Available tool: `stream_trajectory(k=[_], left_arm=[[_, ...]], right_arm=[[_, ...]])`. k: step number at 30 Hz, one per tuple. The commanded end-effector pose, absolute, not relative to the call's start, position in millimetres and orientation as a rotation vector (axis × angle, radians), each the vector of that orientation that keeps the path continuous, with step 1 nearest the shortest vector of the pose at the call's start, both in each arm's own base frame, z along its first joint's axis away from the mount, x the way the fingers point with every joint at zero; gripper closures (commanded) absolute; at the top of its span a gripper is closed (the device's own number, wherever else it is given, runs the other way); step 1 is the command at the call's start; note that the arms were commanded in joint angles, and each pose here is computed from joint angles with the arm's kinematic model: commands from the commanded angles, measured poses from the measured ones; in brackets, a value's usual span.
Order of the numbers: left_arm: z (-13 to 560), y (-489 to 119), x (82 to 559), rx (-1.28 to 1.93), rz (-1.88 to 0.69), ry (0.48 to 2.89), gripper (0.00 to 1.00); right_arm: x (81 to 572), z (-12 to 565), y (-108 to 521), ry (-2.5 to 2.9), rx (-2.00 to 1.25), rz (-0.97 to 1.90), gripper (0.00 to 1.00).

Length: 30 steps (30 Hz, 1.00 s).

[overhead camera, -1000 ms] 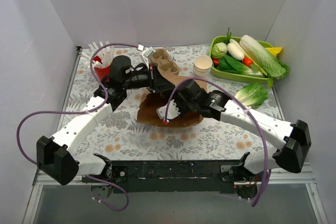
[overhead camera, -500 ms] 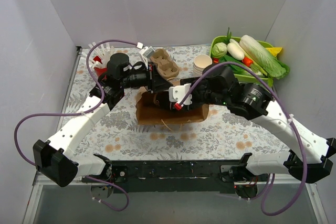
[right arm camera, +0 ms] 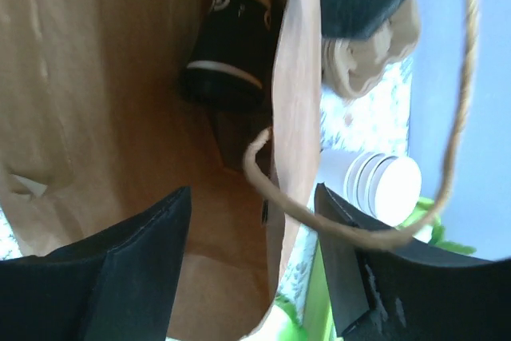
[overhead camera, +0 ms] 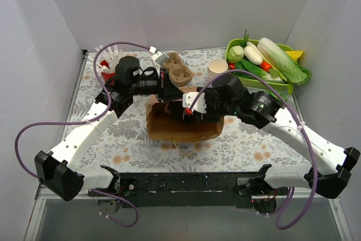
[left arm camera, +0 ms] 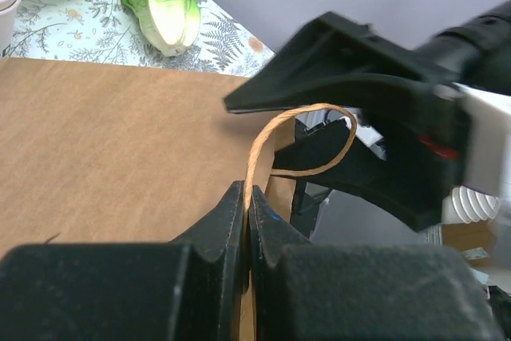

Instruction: Pack the takeout coffee

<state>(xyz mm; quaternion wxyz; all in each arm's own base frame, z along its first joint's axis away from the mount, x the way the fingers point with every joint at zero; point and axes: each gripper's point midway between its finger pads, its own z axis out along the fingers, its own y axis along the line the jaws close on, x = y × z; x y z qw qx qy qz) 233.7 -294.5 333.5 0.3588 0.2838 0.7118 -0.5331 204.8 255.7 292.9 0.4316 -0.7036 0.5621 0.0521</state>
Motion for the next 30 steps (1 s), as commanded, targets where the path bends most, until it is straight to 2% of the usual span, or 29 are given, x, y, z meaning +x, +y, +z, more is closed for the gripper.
stream_trajectory(k=[1,3,4,5,7,8,10,11,13,14,15,17,21,24,26,30], left_arm=[[352.1,-292.3,226.5,0.794,-1.363,1.771,1.00],[351.8,-290.9,225.8,0.805,-1.349,1.770,1.00],[350.9,-289.2,226.7,0.820,-1.325,1.762,1.00],[353.9,-287.4,226.9,0.832,-1.301,1.748,0.91],[353.3,-279.6,230.1,0.884,-1.187,1.721,0.56],[362.8,-271.5,226.6,0.887,-1.133,1.686,0.43],[372.1,-255.2,226.5,0.872,-1.001,1.654,0.38],[386.8,-242.5,214.8,0.931,-0.914,1.545,0.33],[386.1,-231.2,198.2,1.008,-0.856,1.500,0.28],[385.2,-227.0,191.9,1.103,-0.801,1.439,0.29],[367.8,-222.8,177.7,1.185,-0.821,1.495,0.30],[372.0,-220.2,165.3,1.275,-0.822,1.461,0.31],[368.2,-218.4,162.3,1.374,-0.779,1.403,0.36],[358.8,-229.6,162.5,1.430,-0.843,1.437,0.42],[350.7,-243.0,163.1,1.510,-0.851,1.428,0.49],[328.8,-250.9,174.3,1.600,-0.734,1.397,0.56]], right_arm=[[232.7,285.0,250.3,1.517,-1.648,0.133,0.43],[240.2,298.4,258.5,1.501,-1.624,0.208,0.61],[241.9,305.7,261.4,1.492,-1.616,0.232,0.78],[246.1,306.7,263.0,1.499,-1.613,0.249,0.86],[243.3,314.4,268.0,1.479,-1.610,0.295,0.99],[242.8,313.2,268.6,1.485,-1.609,0.303,0.99],[240.9,308.9,267.7,1.506,-1.607,0.313,0.99],[240.5,306.4,267.6,1.513,-1.613,0.316,0.99],[239.0,305.2,267.7,1.516,-1.620,0.323,0.99],[239.1,305.5,267.4,1.517,-1.619,0.322,0.99],[239.8,305.7,267.0,1.519,-1.616,0.317,0.99],[241.4,304.4,266.8,1.533,-1.606,0.313,0.99],[243.9,303.1,267.2,1.568,-1.580,0.315,0.99],[244.2,305.8,269.0,1.588,-1.552,0.332,0.99],[245.7,307.6,270.7,1.594,-1.541,0.336,0.99],[245.1,303.9,272.5,1.613,-1.529,0.355,0.99]])
